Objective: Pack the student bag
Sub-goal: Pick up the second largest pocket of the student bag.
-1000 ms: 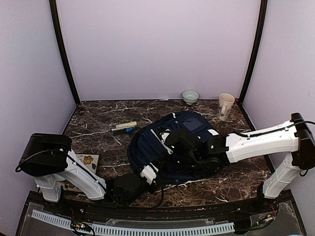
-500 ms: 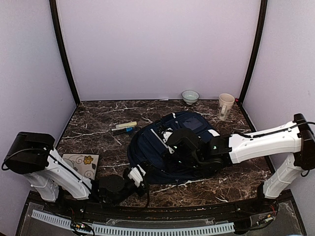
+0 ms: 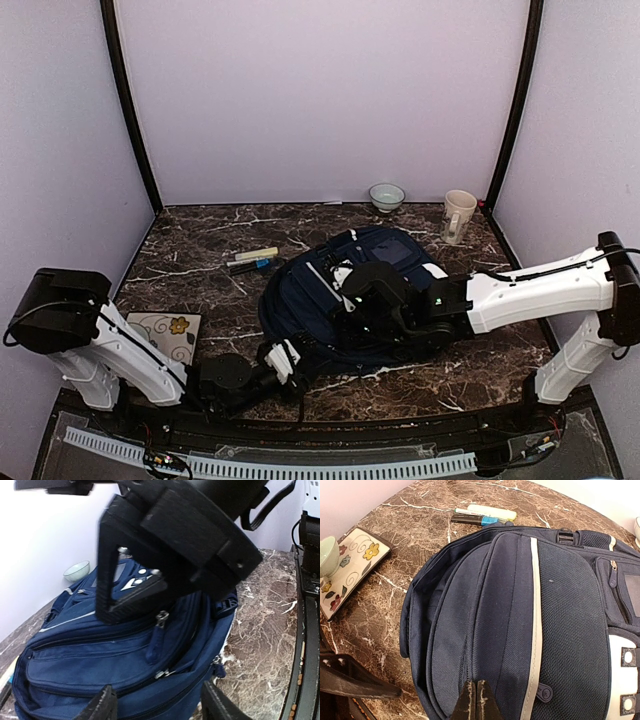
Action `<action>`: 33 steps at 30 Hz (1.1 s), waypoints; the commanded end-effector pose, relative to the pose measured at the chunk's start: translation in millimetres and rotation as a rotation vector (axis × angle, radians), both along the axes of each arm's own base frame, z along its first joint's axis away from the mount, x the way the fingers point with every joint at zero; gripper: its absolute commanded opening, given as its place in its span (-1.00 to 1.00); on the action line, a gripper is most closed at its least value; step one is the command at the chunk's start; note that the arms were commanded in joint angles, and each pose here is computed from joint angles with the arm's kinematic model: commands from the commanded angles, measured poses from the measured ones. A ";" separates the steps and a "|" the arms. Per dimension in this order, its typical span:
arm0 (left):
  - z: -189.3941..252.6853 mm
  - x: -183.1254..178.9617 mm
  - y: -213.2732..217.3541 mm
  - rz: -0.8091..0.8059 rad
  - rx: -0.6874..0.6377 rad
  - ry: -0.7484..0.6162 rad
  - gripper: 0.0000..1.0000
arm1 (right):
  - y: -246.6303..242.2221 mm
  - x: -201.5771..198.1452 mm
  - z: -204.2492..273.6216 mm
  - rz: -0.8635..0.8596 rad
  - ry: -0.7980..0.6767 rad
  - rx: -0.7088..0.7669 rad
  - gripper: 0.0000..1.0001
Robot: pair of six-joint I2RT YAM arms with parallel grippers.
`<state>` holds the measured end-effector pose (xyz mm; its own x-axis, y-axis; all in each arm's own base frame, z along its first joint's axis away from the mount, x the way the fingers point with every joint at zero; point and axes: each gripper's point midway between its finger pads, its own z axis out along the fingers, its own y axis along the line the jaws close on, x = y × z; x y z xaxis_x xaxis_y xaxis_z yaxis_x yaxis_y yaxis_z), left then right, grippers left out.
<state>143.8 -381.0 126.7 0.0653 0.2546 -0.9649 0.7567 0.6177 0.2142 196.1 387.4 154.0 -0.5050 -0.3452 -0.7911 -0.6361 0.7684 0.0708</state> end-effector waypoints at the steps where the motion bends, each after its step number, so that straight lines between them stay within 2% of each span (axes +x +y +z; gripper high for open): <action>1: 15.3 -2.6 -19.5 -0.033 -0.041 -0.078 0.24 | 12.4 5.6 38.1 -0.012 -0.040 0.113 -1.00; 7: 22.6 12.9 -20.6 0.086 -0.075 -0.181 0.32 | 19.7 5.2 46.2 0.004 -0.036 0.123 -1.00; 13: 24.0 24.2 -30.3 0.168 -0.073 -0.232 0.23 | 22.9 4.3 48.9 0.016 -0.034 0.123 -1.00; 19: 18.6 21.3 -31.4 0.150 -0.075 -0.195 0.14 | 18.2 3.5 46.9 0.012 -0.033 0.120 -1.00; 23: 16.1 9.7 -23.6 0.112 -0.063 -0.161 0.12 | 0.1 2.1 38.6 0.004 -0.047 0.068 -1.00; 24: 13.7 5.4 -22.2 0.089 -0.046 -0.150 0.12 | -6.9 0.1 35.8 0.013 -0.054 0.053 -0.88; 25: 11.7 2.7 -19.8 0.071 -0.031 -0.132 0.12 | -15.6 -4.8 26.0 0.039 -0.058 0.019 -0.57; 28: 14.0 -1.8 -7.3 0.049 -0.027 -0.080 0.11 | -38.0 -18.4 6.4 0.089 -0.043 -0.026 0.04; 30: 14.5 -2.0 1.8 0.056 -0.016 -0.061 0.08 | -46.1 -29.4 -6.3 0.137 -0.021 -0.032 0.30; 33: 19.7 -3.5 17.2 0.059 -0.032 -0.045 0.06 | -56.4 -38.1 -24.2 0.168 -0.021 -0.074 0.47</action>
<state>143.8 -382.2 151.7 0.1452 0.2175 -0.9652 0.6925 0.6744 0.2561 171.0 336.4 147.0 -0.4538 -0.4218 -0.7850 -0.7073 0.7063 0.0293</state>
